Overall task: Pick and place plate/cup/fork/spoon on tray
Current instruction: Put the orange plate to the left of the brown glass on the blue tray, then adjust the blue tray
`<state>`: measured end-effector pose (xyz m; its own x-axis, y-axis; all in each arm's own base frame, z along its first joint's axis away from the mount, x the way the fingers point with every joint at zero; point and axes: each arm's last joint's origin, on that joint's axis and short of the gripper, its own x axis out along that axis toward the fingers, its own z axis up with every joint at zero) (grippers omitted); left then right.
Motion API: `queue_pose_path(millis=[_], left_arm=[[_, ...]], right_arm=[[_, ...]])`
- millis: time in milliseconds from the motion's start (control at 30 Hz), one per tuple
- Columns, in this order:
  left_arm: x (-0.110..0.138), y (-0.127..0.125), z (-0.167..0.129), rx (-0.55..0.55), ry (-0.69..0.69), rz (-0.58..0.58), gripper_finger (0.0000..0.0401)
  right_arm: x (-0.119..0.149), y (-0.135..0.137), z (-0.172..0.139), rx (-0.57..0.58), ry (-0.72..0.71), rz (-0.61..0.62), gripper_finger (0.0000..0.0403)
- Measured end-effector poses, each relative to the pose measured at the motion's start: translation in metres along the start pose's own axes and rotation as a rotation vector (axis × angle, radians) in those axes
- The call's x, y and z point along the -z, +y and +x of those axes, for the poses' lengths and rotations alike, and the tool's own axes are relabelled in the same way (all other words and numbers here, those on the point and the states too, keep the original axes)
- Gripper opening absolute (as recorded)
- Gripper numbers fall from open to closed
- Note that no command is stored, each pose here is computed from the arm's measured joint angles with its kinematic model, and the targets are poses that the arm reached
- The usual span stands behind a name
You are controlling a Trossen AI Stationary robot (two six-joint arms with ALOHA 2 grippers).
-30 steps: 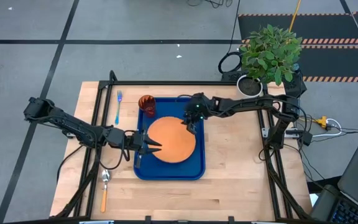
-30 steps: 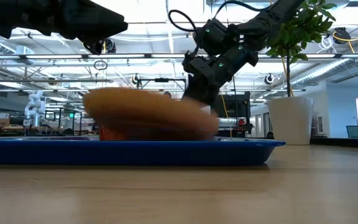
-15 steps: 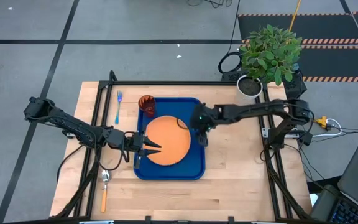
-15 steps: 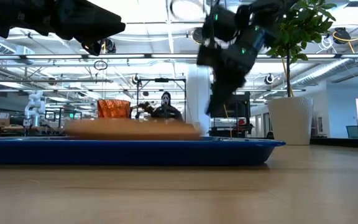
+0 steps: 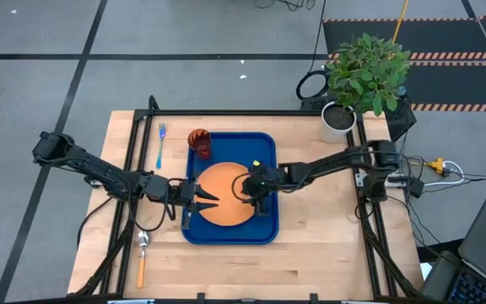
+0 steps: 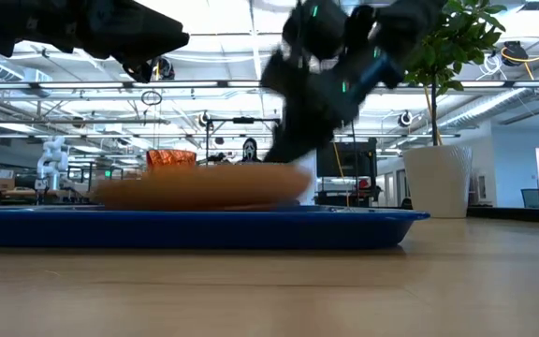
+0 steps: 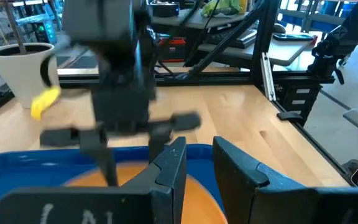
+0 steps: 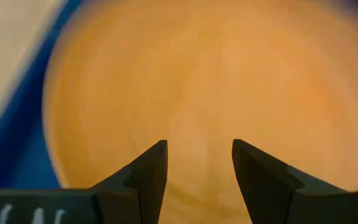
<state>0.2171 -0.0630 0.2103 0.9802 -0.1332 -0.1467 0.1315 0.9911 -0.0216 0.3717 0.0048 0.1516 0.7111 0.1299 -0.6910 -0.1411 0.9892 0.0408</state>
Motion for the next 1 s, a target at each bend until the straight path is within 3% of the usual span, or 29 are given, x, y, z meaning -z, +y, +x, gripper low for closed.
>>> queue_pose_path(millis=[300, 500, 700, 1000], left_arm=[[0.001, 0.0, 0.0, 0.0, 0.012, -0.002, 0.0081], [0.001, 0.0, 0.0, 0.0, 0.013, -0.005, 0.0081], [0.001, 0.0, 0.0, 0.0, 0.011, -0.005, 0.0081], [0.001, 0.0, 0.0, 0.0, 0.015, -0.005, 0.0081]], right_arm=[[0.017, -0.005, 0.035, 0.008, -0.013, 0.003, 0.0171], [0.017, -0.005, 0.036, 0.011, -0.013, 0.003, 0.0171], [0.012, -0.011, 0.029, 0.117, -0.03, -0.008, 0.0171], [0.008, -0.025, 0.025, 0.144, -0.076, 0.029, 0.0171]])
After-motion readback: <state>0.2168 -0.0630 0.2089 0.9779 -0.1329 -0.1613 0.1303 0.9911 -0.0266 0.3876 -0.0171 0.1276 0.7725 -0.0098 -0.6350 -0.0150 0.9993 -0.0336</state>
